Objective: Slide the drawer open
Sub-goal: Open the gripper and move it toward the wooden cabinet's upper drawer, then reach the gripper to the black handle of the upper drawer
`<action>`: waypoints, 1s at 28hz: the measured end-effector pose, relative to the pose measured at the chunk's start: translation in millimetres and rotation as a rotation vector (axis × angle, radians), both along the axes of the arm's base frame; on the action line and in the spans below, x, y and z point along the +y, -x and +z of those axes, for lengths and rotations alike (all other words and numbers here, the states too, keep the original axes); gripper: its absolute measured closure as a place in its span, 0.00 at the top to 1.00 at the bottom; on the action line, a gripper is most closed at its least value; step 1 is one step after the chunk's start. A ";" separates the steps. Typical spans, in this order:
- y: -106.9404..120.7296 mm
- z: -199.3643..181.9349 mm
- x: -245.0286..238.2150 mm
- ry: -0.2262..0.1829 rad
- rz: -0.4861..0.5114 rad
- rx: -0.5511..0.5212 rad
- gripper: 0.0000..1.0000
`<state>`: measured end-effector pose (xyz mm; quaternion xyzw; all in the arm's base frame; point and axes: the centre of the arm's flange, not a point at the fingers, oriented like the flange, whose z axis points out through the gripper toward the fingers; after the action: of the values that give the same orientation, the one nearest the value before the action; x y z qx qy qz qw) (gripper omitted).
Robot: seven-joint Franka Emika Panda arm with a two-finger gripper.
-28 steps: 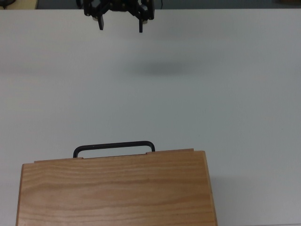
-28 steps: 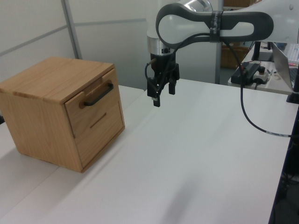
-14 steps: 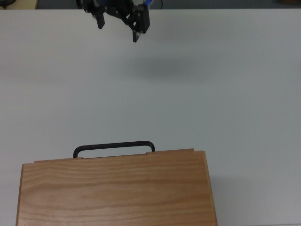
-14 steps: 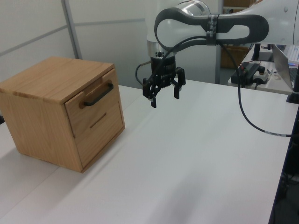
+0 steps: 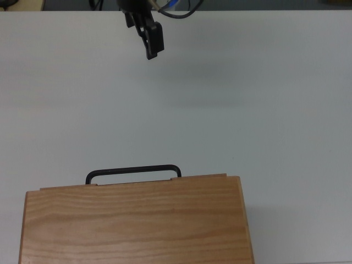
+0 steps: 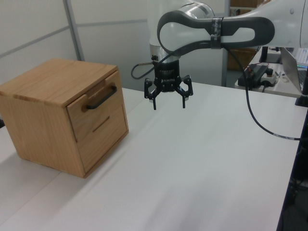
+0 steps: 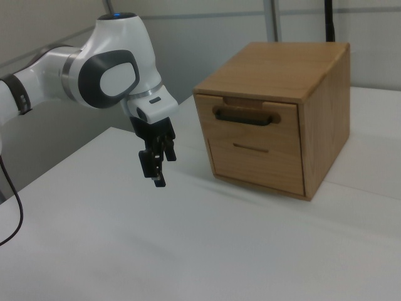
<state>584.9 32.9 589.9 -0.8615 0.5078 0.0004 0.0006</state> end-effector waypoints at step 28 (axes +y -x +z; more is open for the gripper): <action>-82.3 -24.3 4.5 -0.172 -0.464 -0.540 1.00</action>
<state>667.2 37.4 565.5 -0.6891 0.6694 -0.1845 0.2075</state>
